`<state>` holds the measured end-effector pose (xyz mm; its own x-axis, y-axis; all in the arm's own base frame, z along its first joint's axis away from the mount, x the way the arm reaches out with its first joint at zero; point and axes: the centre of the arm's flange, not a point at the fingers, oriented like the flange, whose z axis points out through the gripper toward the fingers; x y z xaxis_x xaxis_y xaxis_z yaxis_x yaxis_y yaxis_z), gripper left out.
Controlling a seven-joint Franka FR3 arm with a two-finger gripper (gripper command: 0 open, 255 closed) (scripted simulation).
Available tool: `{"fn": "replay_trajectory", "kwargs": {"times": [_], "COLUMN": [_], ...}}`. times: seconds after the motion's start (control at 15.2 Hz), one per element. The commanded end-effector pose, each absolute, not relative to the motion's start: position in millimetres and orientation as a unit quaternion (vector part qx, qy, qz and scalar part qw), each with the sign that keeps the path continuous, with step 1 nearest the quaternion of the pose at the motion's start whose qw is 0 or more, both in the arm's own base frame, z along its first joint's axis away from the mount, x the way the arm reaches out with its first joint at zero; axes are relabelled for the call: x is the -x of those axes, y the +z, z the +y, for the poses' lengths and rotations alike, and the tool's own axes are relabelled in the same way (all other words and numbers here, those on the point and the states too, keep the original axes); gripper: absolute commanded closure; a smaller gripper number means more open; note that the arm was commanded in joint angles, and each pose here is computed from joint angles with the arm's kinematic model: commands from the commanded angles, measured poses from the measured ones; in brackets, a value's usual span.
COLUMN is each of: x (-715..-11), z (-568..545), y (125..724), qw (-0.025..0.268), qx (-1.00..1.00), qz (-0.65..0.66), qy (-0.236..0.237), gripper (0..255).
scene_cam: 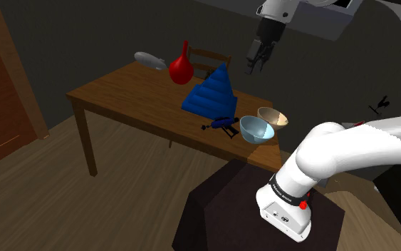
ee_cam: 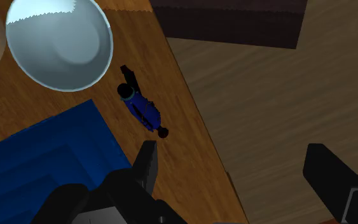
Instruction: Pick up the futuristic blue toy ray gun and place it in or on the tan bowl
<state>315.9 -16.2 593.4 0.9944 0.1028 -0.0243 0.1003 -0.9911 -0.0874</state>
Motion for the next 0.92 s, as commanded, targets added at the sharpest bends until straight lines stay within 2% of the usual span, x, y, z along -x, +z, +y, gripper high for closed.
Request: {"fn": "replay_trajectory", "kwargs": {"times": [0.0, 0.86], "x": [-316, -380], "z": [-16, -50], "y": [593, 438], "qw": [0.043, 0.042], "qx": [0.998, 0.991], "qz": [-0.051, -0.127], "qy": [0.014, 0.011], "gripper": [0, 0]}}
